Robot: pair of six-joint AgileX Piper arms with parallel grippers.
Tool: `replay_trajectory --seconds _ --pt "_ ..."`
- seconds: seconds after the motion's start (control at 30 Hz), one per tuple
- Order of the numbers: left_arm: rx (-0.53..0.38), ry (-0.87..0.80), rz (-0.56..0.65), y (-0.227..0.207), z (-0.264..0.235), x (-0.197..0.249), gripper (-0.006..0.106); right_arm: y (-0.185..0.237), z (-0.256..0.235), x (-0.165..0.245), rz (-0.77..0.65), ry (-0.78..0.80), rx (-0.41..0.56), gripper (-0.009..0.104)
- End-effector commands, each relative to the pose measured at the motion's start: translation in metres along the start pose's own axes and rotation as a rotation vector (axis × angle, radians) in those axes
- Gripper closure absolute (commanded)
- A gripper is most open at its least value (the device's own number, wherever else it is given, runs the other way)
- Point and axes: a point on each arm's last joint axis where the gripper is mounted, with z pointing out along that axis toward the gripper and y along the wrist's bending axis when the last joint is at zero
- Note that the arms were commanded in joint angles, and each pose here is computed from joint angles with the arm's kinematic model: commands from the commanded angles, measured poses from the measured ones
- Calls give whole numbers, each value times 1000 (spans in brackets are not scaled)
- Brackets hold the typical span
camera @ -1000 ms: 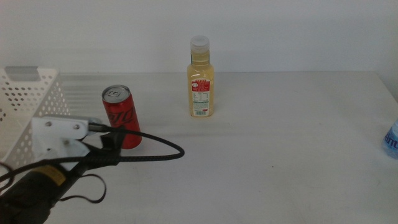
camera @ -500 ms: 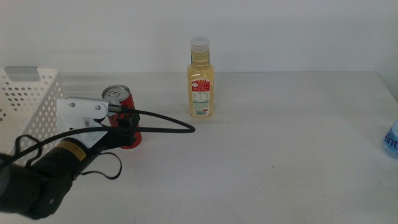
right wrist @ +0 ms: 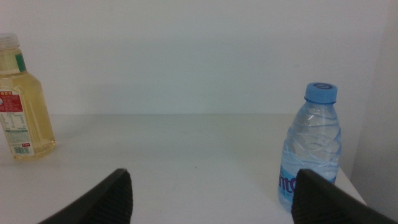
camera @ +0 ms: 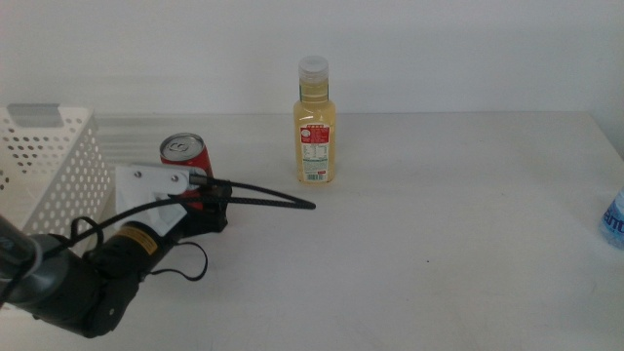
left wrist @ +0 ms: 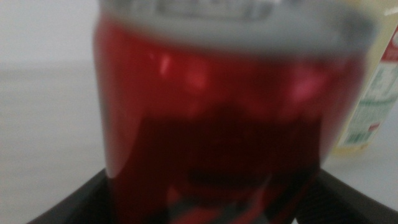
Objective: Use arms to grab the bottles and put them into the dustbin to the left of the table.
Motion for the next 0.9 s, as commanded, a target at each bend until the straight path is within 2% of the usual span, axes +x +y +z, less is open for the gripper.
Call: replay_trajectory --seconds 0.0,0.17,0.23,0.3,0.4,0.43,0.47,0.73,0.87 --pt "38 -225 -2 -4 3 -26 11 0 -3 -11 -23 -112 6 28" --pt "36 -211 -4 -3 9 -21 21 0 -3 -11 -23 -112 6 28" --pt "36 -215 -4 -3 9 -21 28 0 -3 -11 -23 -112 6 28" --pt "34 -216 0 -3 9 -21 41 0 -3 -11 -23 -112 6 28" --pt "35 -216 2 -3 9 -21 68 0 -3 -11 -23 -112 6 28" --pt "50 -213 11 -5 4 -23 103 0 -3 -11 -23 -112 6 28" --pt "48 -215 21 -6 0 -25 106 0 -3 -11 -23 -112 6 28" --pt "19 -277 64 -12 -50 -53 105 0 -3 -11 -23 -112 6 28" --pt "56 -304 94 -21 -74 -73 105 0 -3 -11 -23 -112 6 28"
